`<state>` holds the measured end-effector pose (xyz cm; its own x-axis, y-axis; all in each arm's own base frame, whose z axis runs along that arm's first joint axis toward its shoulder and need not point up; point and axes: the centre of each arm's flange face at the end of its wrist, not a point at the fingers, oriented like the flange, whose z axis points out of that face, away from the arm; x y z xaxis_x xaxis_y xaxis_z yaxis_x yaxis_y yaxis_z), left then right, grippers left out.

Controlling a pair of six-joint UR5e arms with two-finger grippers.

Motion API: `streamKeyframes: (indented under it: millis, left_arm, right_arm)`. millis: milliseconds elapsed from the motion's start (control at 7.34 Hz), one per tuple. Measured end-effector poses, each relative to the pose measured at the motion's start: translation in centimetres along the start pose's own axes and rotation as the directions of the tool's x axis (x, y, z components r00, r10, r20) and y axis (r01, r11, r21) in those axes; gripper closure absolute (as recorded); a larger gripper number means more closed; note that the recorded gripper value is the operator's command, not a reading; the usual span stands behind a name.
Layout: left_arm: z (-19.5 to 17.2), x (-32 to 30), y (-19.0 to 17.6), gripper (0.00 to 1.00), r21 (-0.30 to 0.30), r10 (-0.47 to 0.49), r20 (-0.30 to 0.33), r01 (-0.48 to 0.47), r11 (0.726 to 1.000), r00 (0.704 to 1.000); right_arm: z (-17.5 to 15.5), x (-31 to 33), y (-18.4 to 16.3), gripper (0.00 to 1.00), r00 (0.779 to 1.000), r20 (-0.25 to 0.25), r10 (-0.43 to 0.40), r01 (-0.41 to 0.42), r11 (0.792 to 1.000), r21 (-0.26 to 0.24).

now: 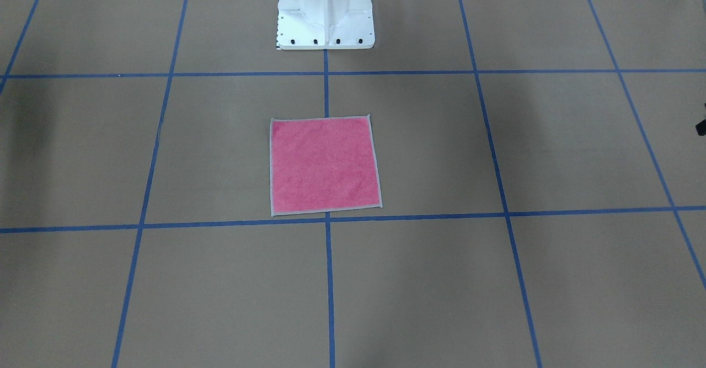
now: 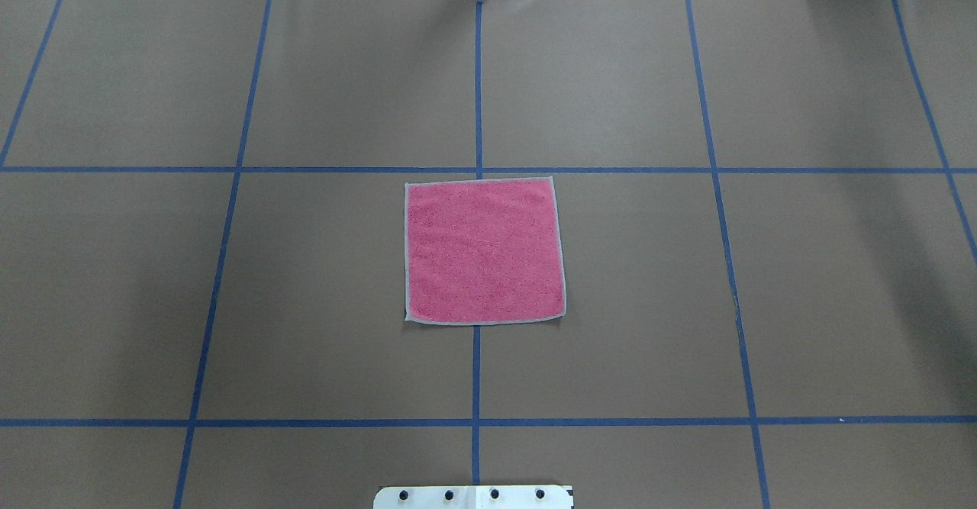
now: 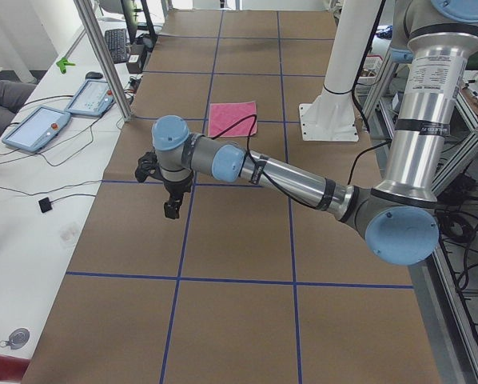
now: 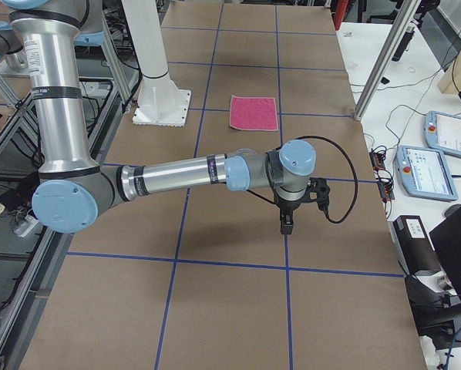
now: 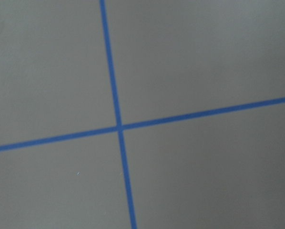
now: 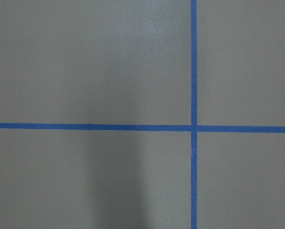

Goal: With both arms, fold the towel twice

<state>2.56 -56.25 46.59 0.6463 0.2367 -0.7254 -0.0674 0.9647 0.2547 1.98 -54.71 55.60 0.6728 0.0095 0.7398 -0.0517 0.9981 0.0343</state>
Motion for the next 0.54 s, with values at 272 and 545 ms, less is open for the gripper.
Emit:
streamKeyframes:
  millis: [272,545]
  left_arm:
    - [1.6,8.2,-2.8,0.00,-0.005,-0.057,-0.047,0.057,0.998,0.997]
    - [5.6,19.3,-4.3,0.00,-0.042,-0.226,-0.103,0.223,0.974,0.969]
  right_arm:
    - [1.4,-0.7,-0.7,0.01,0.999,0.032,0.005,-0.006,1.000,0.017]
    - [3.1,-3.6,-1.1,0.01,0.998,0.055,-0.001,0.000,1.000,0.024]
